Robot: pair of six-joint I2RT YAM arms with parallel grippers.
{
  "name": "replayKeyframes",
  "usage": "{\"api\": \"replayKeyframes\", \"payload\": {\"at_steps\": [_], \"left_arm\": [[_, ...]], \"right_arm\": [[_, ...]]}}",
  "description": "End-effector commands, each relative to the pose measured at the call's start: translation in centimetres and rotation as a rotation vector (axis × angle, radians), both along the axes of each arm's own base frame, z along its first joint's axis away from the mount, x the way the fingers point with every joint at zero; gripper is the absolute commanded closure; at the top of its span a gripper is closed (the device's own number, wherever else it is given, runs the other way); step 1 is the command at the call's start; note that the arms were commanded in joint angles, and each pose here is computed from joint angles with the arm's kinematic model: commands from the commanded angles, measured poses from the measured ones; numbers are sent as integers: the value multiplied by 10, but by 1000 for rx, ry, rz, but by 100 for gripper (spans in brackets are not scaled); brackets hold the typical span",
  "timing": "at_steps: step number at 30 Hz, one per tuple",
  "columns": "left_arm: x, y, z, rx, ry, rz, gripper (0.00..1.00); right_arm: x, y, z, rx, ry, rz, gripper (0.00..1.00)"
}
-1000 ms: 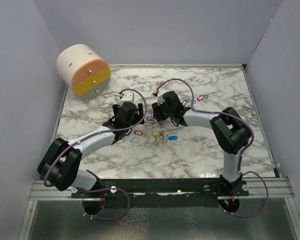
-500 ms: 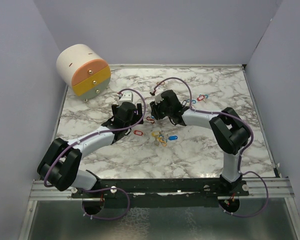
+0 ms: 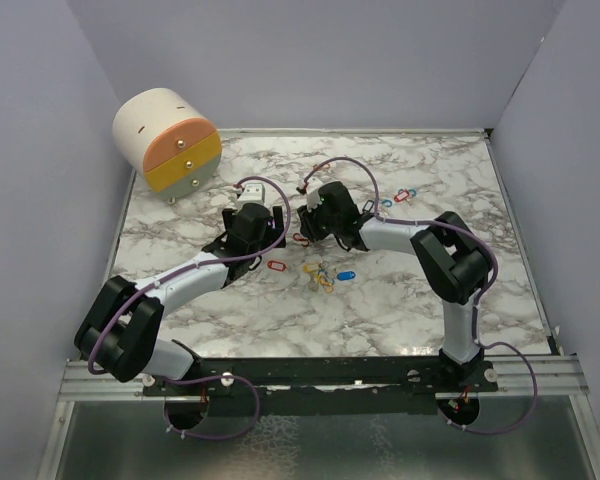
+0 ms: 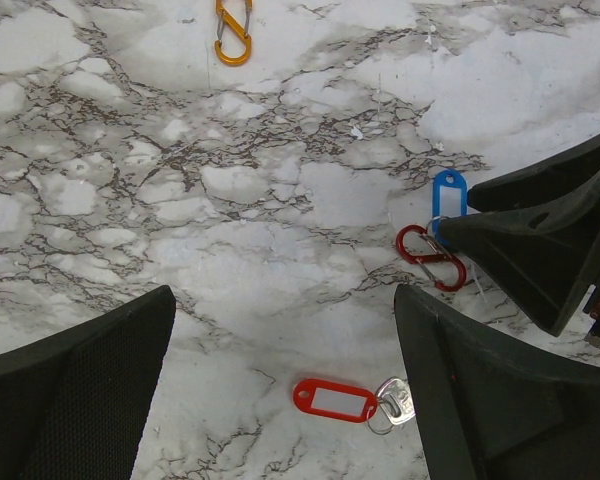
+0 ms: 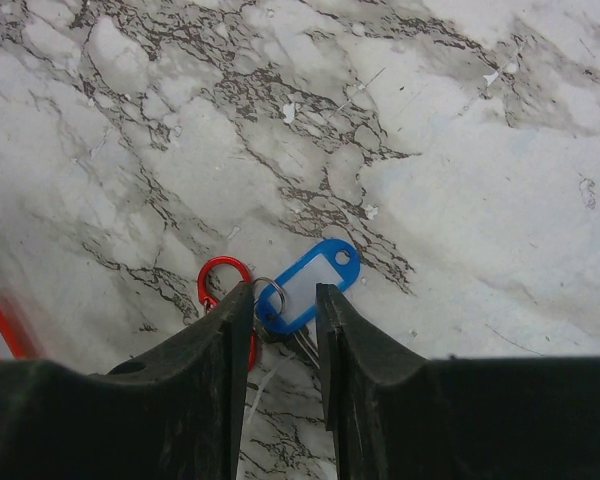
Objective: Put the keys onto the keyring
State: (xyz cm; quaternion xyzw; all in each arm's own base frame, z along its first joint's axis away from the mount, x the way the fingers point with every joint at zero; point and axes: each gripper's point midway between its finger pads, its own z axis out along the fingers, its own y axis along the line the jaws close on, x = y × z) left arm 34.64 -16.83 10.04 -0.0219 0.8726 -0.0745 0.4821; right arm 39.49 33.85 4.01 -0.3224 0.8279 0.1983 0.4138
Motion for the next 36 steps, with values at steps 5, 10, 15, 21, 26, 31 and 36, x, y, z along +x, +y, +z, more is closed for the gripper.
{"api": "replayKeyframes", "payload": {"at_steps": [5, 10, 15, 21, 26, 31, 36], "left_arm": [[-1, 0, 5, -25, -9, -5, 7], [0, 2, 5, -25, -10, -4, 7], [0, 2, 5, -25, -8, -5, 7], [0, 1, 6, -27, -8, -6, 7], [0, -1, 5, -32, -3, -15, 8], [1, -5, 2, -46, 8, -22, 8], [3, -19, 0, -71, 24, -70, 10]], "right_arm": [[1, 12, -1, 15, -9, 36, 70], [1, 13, -5, 13, 1, 40, 73], [0, 13, -7, 11, 7, 43, 80], [4, 11, 4, 20, -25, 22, 99], [9, 3, 29, 50, -102, -24, 99], [11, -12, 58, 81, -192, -91, 99], [9, -29, 81, 99, -255, -162, 99]]}}
